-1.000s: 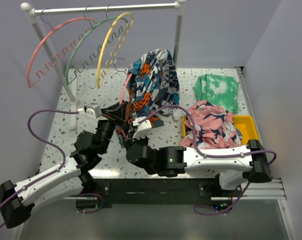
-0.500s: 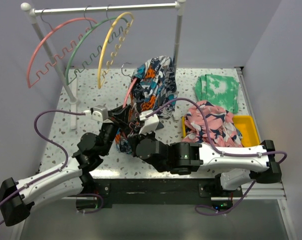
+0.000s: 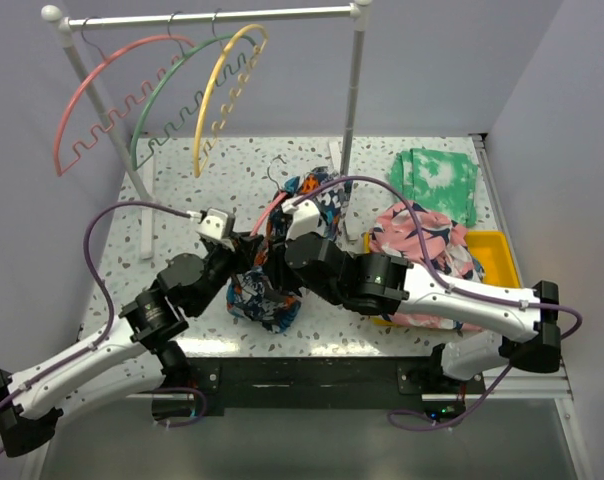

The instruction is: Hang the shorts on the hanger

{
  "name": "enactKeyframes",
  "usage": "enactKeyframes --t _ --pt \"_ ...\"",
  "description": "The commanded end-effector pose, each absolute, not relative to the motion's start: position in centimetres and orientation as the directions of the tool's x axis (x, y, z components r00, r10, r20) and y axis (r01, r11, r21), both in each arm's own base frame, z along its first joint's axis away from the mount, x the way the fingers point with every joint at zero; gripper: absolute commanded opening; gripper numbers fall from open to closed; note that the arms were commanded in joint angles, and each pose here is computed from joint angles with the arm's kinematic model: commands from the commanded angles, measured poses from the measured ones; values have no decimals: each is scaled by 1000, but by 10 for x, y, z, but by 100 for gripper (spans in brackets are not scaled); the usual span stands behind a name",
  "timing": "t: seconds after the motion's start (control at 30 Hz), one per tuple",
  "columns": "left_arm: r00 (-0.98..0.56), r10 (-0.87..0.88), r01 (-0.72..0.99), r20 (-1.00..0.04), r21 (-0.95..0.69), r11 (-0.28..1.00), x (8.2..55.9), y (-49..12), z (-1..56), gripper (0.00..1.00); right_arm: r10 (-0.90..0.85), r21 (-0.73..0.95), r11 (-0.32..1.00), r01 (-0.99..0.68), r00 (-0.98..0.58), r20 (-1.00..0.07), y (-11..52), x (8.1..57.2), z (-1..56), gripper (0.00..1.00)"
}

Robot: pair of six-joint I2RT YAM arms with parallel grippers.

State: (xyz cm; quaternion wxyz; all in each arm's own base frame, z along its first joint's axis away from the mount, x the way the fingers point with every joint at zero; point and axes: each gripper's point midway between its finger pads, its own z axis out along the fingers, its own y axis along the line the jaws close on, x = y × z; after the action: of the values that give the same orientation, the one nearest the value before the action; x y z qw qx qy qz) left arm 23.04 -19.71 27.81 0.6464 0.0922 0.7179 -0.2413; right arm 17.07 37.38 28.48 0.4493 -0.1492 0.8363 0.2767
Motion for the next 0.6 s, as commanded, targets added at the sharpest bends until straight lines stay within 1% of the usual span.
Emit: enactKeyframes --t 0.0,0.07,0.1,0.17,0.27,0.3,0.33,0.43,0.57 --pt "-211 -197 453 -957 -275 848 213 -187 313 0 -20 319 774 -547 -524 -851 358 165 295 51" --pt "-235 -169 452 -957 -262 853 208 -183 318 0 -27 296 783 -547 -505 -863 345 166 306 58" --pt "-240 -158 452 -958 -255 855 207 -182 318 0 -25 275 790 -548 -477 -879 339 169 317 64" --pt "-240 -143 458 -960 -242 855 205 -179 323 0 -14 253 816 -520 -454 -891 323 176 326 67" --pt "-228 -135 463 -964 -229 856 203 -176 331 0 -7 231 855 -464 -455 -890 304 202 320 68" --pt "-226 -128 463 -966 -222 858 204 -176 331 0 -26 252 834 -491 -490 -871 308 203 310 67" --pt "-225 -122 463 -967 -217 859 204 -176 331 0 5 275 839 -469 -499 -866 305 220 308 67" --pt "-220 -112 463 -969 -205 862 207 -178 331 0 -25 277 819 -503 -513 -858 320 229 295 68" --pt "-223 -111 462 -969 -205 863 210 -183 325 0 -67 244 844 -477 -545 -836 332 243 267 68"
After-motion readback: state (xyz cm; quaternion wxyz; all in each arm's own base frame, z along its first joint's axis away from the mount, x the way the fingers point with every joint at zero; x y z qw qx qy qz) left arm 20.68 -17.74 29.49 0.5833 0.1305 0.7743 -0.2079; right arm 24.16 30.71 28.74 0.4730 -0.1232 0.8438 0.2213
